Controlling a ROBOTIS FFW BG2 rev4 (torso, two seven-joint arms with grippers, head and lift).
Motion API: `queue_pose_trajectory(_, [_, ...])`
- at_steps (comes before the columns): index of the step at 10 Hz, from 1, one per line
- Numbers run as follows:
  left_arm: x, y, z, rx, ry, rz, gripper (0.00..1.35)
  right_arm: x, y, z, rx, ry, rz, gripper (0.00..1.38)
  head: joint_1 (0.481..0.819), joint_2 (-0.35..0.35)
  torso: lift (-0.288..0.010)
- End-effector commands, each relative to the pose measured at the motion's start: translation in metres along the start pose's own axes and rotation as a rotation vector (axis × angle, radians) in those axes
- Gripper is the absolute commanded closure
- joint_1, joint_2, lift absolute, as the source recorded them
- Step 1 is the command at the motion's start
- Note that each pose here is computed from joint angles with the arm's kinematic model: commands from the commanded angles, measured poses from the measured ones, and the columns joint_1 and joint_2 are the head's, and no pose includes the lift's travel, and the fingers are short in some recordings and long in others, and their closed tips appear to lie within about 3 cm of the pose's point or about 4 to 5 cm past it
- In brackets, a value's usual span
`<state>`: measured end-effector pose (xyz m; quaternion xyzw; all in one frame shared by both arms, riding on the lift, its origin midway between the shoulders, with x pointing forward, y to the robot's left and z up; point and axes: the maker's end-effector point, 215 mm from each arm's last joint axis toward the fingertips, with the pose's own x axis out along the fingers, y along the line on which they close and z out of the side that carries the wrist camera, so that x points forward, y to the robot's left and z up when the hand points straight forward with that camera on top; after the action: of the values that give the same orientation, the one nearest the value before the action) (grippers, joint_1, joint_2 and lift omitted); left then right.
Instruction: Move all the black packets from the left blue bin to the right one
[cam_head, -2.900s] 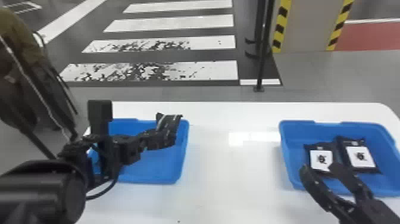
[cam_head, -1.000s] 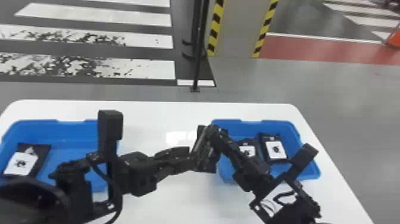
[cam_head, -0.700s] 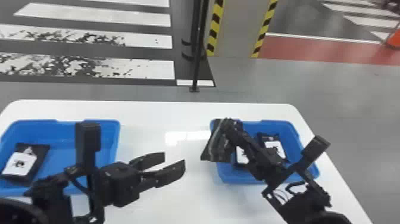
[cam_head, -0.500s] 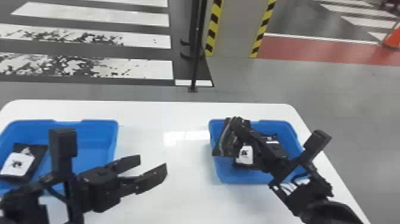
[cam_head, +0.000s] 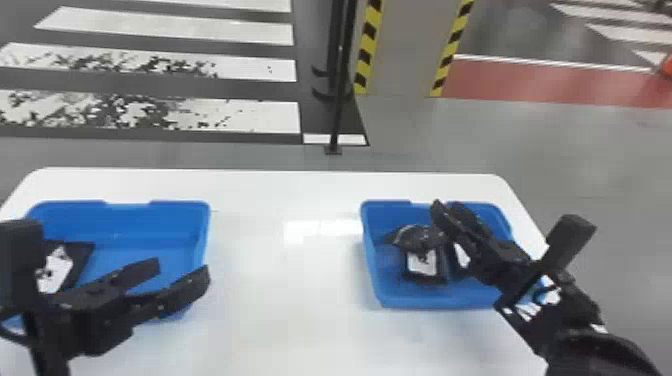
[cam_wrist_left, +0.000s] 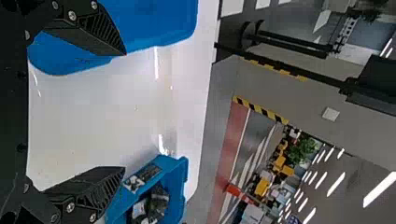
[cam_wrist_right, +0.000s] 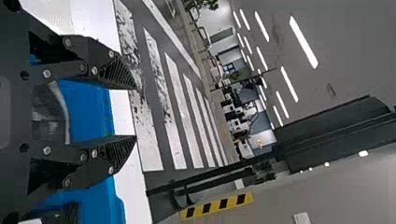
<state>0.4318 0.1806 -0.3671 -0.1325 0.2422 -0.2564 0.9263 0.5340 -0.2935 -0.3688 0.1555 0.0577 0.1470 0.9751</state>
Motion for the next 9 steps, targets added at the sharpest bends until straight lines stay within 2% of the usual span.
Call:
queue_pose_trajectory(1, [-0.020,0.044,0.006,0.019,-0.001,0.112,0.18,-0.017,0.009,0.007,-0.072,-0.030,-0.001,0.10,0.695,-0.141,-0.140])
queue_pose_trajectory(4, [-0.061,0.120,0.018,0.039,0.007,0.326,0.18,-0.067,0.061,0.021,-0.196,-0.075,0.008,0.13,0.695,-0.016,-0.140])
queue_pose_trajectory(7, [-0.090,0.178,0.027,0.044,0.023,0.486,0.18,-0.111,0.090,0.025,-0.208,-0.077,-0.026,0.13,0.695,0.100,-0.140])
queue_pose_trajectory(9, [-0.090,0.204,0.027,0.033,0.053,0.535,0.18,-0.130,0.114,0.013,-0.149,-0.052,-0.006,0.13,0.695,0.173,-0.140])
